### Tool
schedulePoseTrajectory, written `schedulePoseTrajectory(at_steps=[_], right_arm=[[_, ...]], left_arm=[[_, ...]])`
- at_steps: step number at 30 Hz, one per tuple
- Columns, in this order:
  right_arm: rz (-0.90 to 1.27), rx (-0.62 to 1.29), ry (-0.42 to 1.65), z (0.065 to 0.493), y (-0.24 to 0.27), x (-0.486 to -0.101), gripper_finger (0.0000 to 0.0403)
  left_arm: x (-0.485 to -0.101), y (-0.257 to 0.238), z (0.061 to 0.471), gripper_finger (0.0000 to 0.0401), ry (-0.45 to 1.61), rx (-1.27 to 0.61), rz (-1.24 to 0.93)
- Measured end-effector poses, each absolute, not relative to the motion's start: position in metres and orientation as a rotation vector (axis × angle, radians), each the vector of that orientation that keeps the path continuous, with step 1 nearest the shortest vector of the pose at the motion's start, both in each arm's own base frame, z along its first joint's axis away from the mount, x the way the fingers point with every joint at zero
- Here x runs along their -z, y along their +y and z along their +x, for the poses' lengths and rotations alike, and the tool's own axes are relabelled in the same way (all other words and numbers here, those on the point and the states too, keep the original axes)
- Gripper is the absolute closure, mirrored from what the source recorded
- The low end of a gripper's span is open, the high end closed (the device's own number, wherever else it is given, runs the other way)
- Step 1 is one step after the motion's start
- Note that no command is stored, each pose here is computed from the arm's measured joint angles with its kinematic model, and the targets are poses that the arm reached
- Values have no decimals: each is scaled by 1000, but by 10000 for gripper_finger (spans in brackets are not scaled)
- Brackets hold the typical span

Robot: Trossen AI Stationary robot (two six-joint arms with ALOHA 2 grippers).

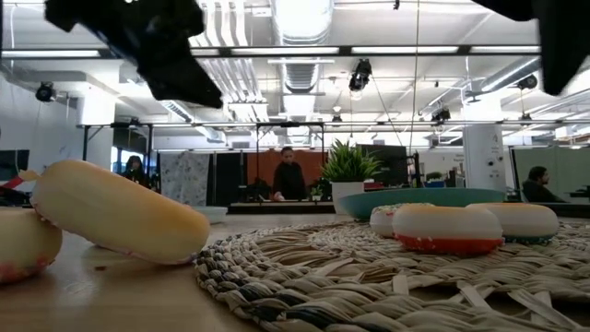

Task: Pick & Place donuts
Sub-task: Put the small yellow donut on the green plate

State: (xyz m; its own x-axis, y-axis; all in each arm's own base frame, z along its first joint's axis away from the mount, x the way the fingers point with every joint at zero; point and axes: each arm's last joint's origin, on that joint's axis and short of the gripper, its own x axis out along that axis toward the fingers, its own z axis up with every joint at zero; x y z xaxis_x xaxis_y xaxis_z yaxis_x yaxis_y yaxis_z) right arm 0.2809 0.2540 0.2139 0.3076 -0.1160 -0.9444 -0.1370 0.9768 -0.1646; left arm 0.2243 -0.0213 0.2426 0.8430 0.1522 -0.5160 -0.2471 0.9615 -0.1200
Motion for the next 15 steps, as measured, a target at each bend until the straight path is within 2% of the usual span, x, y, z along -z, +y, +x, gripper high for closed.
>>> schedulePoseTrajectory(at_steps=[5,15], right_arm=[[-128,-71,1355,295,282,-197,234],[10,65,1389,309,310,-186,240]], left_arm=[[-239,-20,213,300,518,-215,-186],[-239,-19,211,300,512,-205,-157]])
